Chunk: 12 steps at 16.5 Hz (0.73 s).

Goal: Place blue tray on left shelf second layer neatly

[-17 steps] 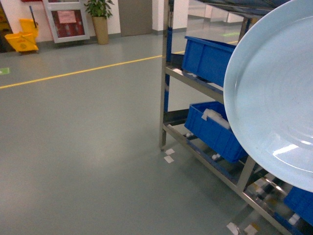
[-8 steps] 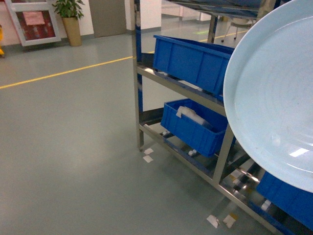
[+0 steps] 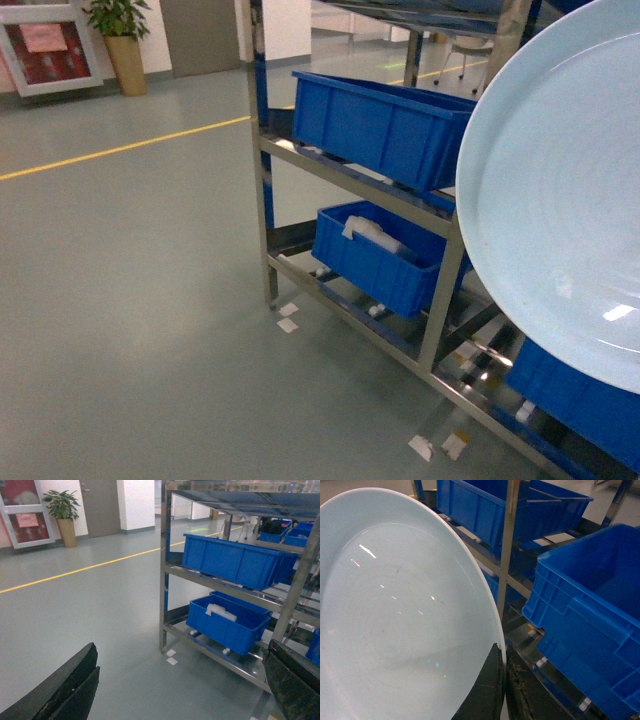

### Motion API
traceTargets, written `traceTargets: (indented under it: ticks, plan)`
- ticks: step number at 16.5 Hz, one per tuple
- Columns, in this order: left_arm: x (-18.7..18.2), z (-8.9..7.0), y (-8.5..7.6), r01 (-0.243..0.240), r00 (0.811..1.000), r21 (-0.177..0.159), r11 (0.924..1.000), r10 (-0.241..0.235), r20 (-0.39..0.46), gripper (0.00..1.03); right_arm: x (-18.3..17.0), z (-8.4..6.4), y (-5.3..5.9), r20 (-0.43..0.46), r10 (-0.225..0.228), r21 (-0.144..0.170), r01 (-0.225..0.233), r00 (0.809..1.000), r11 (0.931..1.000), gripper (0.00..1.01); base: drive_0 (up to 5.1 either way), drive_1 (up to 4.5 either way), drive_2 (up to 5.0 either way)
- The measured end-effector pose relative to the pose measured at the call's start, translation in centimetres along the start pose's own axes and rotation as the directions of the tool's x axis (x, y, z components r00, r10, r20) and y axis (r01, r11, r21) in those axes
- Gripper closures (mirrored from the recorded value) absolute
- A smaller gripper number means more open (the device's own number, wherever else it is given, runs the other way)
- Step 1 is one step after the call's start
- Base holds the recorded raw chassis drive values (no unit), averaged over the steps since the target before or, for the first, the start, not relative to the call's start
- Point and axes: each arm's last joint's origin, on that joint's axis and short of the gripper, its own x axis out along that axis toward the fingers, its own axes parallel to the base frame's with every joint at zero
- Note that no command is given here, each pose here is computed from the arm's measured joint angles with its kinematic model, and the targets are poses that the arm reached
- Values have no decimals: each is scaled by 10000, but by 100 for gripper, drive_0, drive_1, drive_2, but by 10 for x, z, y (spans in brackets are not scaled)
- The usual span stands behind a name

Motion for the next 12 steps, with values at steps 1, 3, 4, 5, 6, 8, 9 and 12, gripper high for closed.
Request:
traceTargets:
  ticks: [1, 3, 4, 5, 6, 8, 9, 12]
  plan:
    - [0, 0, 0, 0, 10000, 0, 10000, 0, 0, 5, 0, 0, 0, 0, 0, 0, 0, 10000, 10000, 99, -156, -156, -156]
    - [0, 0, 0, 0, 10000, 0, 10000, 0, 0, 5, 0, 0, 0, 0, -4, 0, 4, 10000, 10000, 99, -156, -156, -156]
    - [0, 0, 0, 0, 10000, 0, 10000, 0, 0, 5, 0, 0, 0, 0, -4, 0, 4, 10000, 10000, 99, -156, -156, -156]
    - [0, 0, 0, 0, 10000, 0, 10000, 0, 0, 5, 0, 0, 0, 0, -4, 0, 4, 10000, 10000, 99, -156, -156, -156]
    - [0, 0, 0, 0, 10000, 0, 10000, 0, 0, 5, 0, 0, 0, 0, 0, 0, 0, 10000, 10000, 99, -156, -156, -156]
    - [0, 0, 0, 0, 10000, 0, 10000, 0, 0, 5, 0, 0, 0, 0, -4, 0, 4, 10000, 10000, 99, -156, -156, -156]
    - [0, 0, 0, 0, 10000, 0, 10000, 0, 0, 5, 0, 0, 0, 0, -4, 0, 4, 10000, 10000, 99, -154, -154, -154]
    - [0, 0, 0, 27, 10000, 0, 10000, -27, -8, 5, -1, 0, 0, 38, -45, 0, 45, 10000, 10000, 99, -102, -102, -102]
